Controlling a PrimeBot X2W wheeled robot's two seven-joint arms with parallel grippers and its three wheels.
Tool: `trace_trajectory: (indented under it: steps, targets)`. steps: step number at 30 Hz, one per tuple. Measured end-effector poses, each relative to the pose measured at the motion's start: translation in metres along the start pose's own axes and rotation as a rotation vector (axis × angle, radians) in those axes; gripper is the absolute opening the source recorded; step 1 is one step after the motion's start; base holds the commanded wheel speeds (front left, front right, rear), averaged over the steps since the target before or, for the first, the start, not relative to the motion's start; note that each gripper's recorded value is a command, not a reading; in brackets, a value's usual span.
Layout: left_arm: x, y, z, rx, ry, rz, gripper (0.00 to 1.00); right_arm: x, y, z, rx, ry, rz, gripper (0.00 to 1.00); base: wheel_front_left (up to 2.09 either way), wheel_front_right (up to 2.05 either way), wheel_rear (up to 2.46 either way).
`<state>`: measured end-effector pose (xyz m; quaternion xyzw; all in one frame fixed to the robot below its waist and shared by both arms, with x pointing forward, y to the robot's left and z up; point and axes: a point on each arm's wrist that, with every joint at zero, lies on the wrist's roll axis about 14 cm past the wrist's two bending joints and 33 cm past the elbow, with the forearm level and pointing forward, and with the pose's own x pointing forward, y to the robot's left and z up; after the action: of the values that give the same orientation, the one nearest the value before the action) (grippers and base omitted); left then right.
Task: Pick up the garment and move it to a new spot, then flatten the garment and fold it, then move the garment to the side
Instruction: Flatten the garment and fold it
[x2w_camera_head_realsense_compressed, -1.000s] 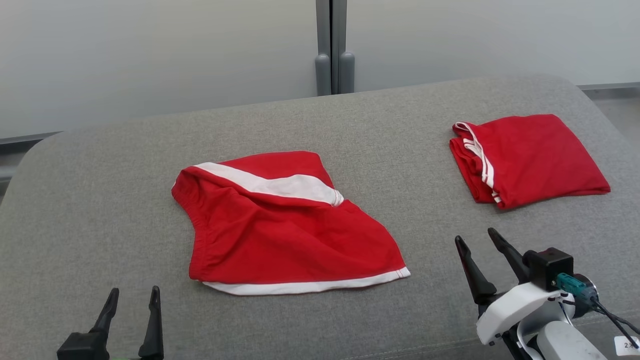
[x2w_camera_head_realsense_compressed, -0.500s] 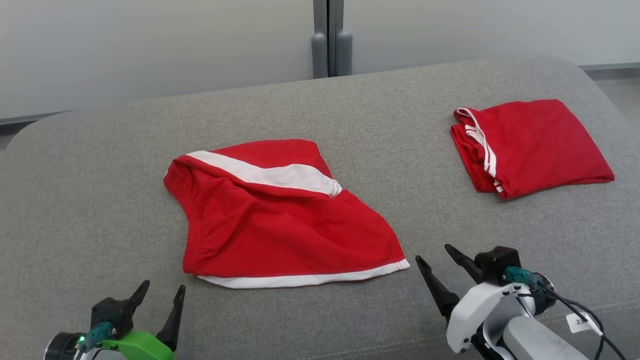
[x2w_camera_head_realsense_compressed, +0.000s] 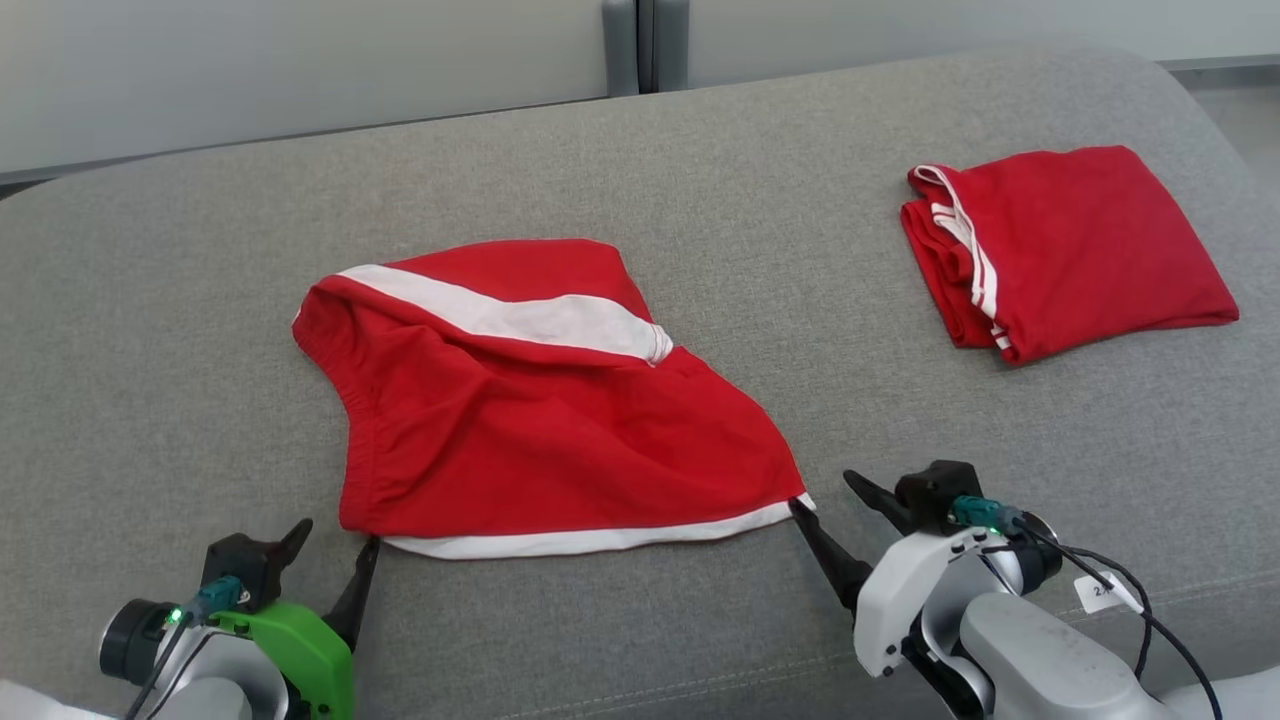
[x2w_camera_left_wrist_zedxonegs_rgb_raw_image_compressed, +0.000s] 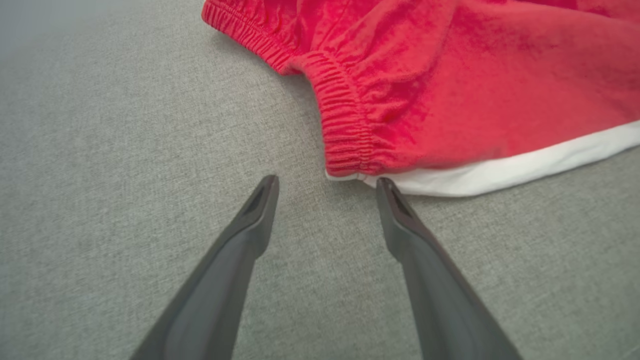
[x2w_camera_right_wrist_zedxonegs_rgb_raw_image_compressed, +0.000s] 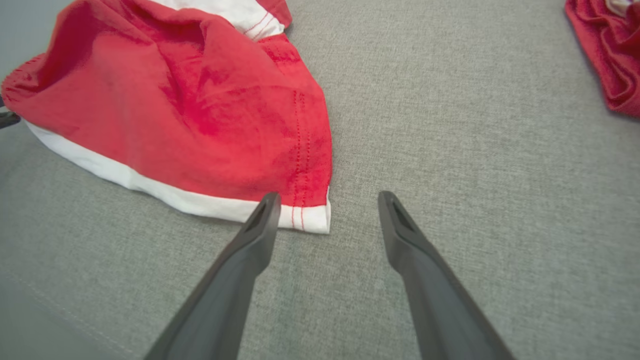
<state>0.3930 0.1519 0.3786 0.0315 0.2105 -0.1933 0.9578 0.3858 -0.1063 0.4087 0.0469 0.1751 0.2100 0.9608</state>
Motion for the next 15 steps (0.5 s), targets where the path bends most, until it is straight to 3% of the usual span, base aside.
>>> trace_trajectory:
  steps: [11, 12, 13, 14, 15]
  targets:
    - [0.021, -0.004, -0.006, 0.03, 0.052, -0.044, 1.0, 0.014, 0.01, -0.018, 0.02, 0.07, 0.033, 1.0, 0.0, 0.0, 0.0]
    - [0.021, -0.005, -0.008, 0.031, 0.06, -0.05, 0.95, 0.015, 0.01, -0.018, 0.022, 0.072, 0.035, 1.0, 0.0, 0.0, 0.0]
    - [0.022, -0.008, -0.009, 0.024, 0.063, -0.058, 0.42, 0.016, 0.011, -0.018, 0.023, 0.073, 0.036, 1.0, 0.0, 0.0, 0.0]
    - [0.023, -0.012, -0.01, 0.02, 0.065, -0.069, 0.07, 0.017, 0.012, -0.018, 0.025, 0.074, 0.04, 0.45, 0.0, 0.0, 0.0]
    - [0.024, -0.014, -0.01, 0.016, 0.067, -0.077, 0.0, 0.018, 0.014, -0.019, 0.024, 0.081, 0.045, 0.17, 0.0, 0.0, 0.0]
